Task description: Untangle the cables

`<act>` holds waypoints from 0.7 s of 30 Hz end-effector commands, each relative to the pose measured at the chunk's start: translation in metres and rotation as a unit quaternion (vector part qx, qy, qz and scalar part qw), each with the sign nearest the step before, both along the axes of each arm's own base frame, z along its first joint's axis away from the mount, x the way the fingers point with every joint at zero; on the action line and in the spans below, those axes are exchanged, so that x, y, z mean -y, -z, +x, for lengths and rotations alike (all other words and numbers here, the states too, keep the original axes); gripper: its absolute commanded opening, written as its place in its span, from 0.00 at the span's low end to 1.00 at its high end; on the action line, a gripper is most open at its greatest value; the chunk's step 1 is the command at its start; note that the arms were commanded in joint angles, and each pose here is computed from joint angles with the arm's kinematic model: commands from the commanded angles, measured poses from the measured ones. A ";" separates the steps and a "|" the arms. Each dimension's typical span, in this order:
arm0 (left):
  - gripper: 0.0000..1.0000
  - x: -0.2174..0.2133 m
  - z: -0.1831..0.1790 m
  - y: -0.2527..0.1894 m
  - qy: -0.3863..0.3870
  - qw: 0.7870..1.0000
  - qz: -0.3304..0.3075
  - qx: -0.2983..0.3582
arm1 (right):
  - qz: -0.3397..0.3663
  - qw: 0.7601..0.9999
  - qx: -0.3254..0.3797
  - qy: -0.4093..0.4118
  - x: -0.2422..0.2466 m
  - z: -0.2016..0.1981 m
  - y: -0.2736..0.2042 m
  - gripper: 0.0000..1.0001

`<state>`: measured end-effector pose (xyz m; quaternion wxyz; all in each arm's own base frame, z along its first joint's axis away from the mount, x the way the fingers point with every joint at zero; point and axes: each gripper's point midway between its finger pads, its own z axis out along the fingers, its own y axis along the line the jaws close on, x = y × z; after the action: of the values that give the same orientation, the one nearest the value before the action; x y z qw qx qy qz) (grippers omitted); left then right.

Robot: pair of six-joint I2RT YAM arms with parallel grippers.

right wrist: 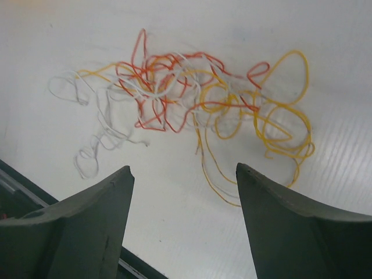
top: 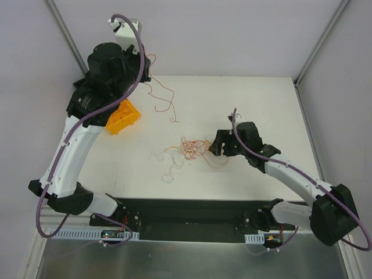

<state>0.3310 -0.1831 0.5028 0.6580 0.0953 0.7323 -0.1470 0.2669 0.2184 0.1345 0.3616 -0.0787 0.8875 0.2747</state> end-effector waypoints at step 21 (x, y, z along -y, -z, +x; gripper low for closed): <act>0.00 -0.151 0.096 0.045 -0.165 0.984 -0.027 -0.055 | 0.029 1.000 0.009 -0.010 0.000 -0.014 0.032 0.74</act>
<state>0.4136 -0.0451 0.4555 0.6234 -0.0365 0.7784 -0.0642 0.2478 0.2126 0.0904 0.3449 -0.0760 0.8915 0.2837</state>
